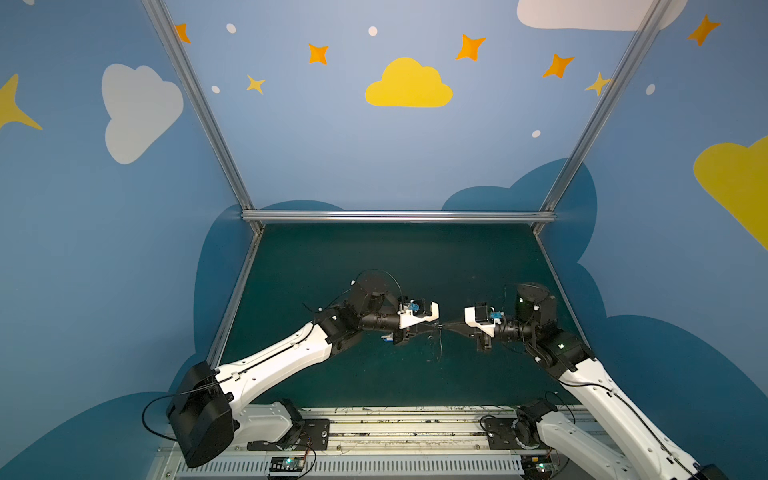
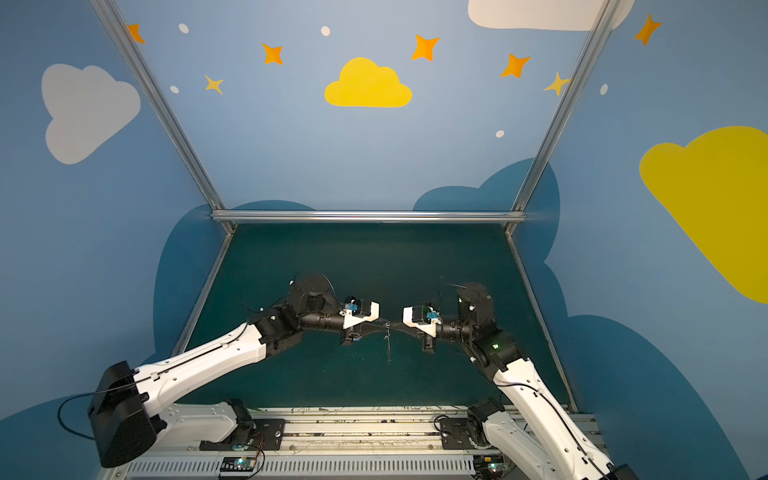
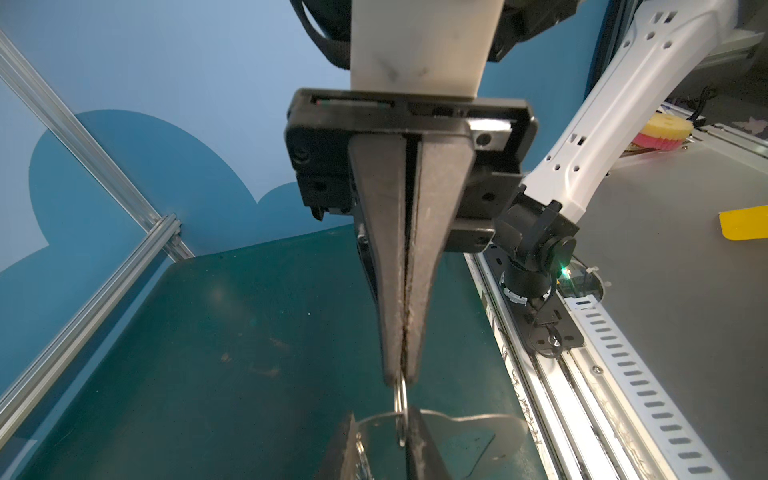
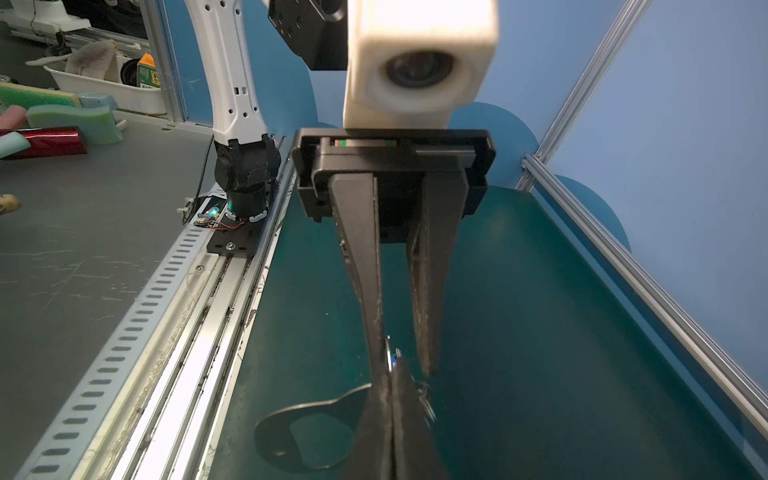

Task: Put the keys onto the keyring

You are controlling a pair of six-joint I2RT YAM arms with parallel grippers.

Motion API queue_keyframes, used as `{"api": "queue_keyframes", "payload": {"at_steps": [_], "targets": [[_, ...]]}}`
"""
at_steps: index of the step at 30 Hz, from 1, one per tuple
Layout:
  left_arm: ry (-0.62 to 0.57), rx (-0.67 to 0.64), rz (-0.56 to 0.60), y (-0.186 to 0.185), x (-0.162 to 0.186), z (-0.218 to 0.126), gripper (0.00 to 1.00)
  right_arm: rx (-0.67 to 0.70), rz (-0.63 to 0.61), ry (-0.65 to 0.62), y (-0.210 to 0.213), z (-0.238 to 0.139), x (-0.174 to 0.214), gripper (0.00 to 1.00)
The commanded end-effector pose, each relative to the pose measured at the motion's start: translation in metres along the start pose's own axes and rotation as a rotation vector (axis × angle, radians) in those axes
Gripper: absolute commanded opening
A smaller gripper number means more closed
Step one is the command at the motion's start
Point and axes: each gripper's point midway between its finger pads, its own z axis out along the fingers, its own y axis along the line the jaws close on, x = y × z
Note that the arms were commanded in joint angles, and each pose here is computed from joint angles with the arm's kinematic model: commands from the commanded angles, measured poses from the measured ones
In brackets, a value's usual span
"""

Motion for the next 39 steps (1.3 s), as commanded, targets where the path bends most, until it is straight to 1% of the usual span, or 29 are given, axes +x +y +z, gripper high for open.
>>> {"api": "queue_keyframes", "payload": {"at_steps": [1,4,9,11,12,13,14,17,19,22,25,31,39], "targets": [[-0.025,0.017,0.023,-0.001,-0.011,0.001,0.19,-0.004,-0.029,-0.025,0.001,-0.001,-0.010,0.00],[-0.020,0.023,0.026,-0.002,-0.011,0.001,0.15,-0.004,-0.028,-0.025,0.001,-0.001,-0.009,0.00],[0.011,0.036,0.043,-0.002,-0.011,0.000,0.04,0.006,-0.025,-0.015,0.000,-0.001,-0.006,0.00],[0.045,0.044,0.057,-0.003,-0.010,-0.001,0.03,0.036,-0.023,0.012,-0.003,-0.002,-0.001,0.00],[0.062,0.043,0.060,-0.002,-0.009,-0.002,0.03,0.054,-0.025,0.026,-0.005,-0.003,0.001,0.05],[0.082,0.043,0.067,-0.002,-0.008,-0.003,0.03,0.070,-0.031,0.039,-0.006,-0.004,0.003,0.15],[0.105,0.044,0.078,-0.002,-0.007,-0.006,0.03,0.095,-0.036,0.057,-0.008,-0.006,0.006,0.23],[0.170,0.046,0.102,-0.001,-0.006,-0.011,0.03,0.128,-0.047,0.100,-0.010,-0.010,0.012,0.34],[0.203,0.047,0.117,0.000,-0.007,-0.015,0.03,0.127,-0.051,0.119,-0.009,-0.012,0.013,0.37],[0.249,0.060,0.141,0.000,-0.007,-0.018,0.04,0.121,-0.048,0.124,-0.009,-0.012,0.012,0.36],[0.283,0.063,0.160,0.002,-0.009,-0.019,0.03,0.109,-0.041,0.101,-0.010,-0.010,0.007,0.35],[0.316,0.060,0.210,0.001,-0.013,-0.015,0.03,0.073,-0.035,0.038,-0.009,-0.005,-0.004,0.32],[0.342,0.037,0.252,0.003,-0.017,-0.012,0.03,0.031,-0.036,0.011,-0.005,-0.001,-0.008,0.29]]}}
